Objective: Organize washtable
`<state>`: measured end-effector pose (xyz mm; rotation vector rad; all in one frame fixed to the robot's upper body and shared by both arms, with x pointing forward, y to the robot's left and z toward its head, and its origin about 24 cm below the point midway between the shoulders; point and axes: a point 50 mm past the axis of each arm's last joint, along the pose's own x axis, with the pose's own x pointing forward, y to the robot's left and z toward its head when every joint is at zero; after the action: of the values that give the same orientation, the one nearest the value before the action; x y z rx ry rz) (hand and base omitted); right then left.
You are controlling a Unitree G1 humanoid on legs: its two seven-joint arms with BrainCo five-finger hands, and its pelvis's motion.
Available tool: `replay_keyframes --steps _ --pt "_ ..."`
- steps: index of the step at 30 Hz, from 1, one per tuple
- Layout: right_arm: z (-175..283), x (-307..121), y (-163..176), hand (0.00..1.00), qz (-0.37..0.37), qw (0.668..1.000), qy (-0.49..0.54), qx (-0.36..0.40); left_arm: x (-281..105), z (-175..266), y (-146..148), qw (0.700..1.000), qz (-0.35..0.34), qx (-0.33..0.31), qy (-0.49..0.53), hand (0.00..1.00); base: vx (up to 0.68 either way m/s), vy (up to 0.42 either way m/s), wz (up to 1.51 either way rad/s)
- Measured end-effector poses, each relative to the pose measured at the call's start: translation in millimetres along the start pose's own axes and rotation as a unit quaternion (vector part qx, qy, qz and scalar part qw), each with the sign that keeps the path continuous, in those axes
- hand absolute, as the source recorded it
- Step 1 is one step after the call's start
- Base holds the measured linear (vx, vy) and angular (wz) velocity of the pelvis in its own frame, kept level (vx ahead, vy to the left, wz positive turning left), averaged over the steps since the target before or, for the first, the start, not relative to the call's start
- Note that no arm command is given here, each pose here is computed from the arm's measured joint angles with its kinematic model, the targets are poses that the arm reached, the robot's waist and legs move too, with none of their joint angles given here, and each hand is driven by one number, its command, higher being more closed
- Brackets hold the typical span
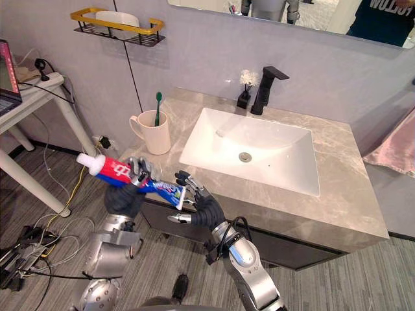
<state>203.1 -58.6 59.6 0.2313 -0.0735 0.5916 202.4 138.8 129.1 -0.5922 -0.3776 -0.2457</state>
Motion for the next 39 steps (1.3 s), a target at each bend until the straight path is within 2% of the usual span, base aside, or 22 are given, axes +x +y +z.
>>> replay_keyframes --steps 3,6,9,15,25,32,39 --pt "-11 -6 -1 0.0 -0.007 0.999 0.024 0.024 24 28 3 0.993 -0.031 0.103 -0.056 1.0 0.01 -0.01 -0.03" --pt "-20 -13 -1 0.0 -0.007 0.998 0.047 0.038 61 62 3 0.965 -0.068 0.219 -0.126 1.0 0.02 -0.013 -0.08" --pt "-23 -17 -2 0.0 -0.008 0.997 0.051 0.049 91 80 2 0.938 -0.076 0.298 -0.159 1.0 0.0 -0.014 -0.19" --pt "-32 -32 -6 0.0 -0.026 0.995 0.074 0.057 133 100 8 0.898 -0.051 0.398 -0.182 1.0 0.0 -0.012 -0.11" --pt "-39 -46 -8 0.0 -0.042 0.993 0.091 0.061 159 122 12 0.86 -0.005 0.465 -0.211 1.0 0.02 -0.015 -0.11" --pt "-39 -50 -7 0.0 -0.048 0.993 0.088 0.063 157 125 16 0.85 0.014 0.478 -0.219 1.0 -0.01 -0.002 -0.06" --pt "-35 -49 -7 0.0 -0.05 0.994 0.077 0.064 146 120 38 0.853 0.053 0.48 -0.197 1.0 0.0 -0.001 0.01"
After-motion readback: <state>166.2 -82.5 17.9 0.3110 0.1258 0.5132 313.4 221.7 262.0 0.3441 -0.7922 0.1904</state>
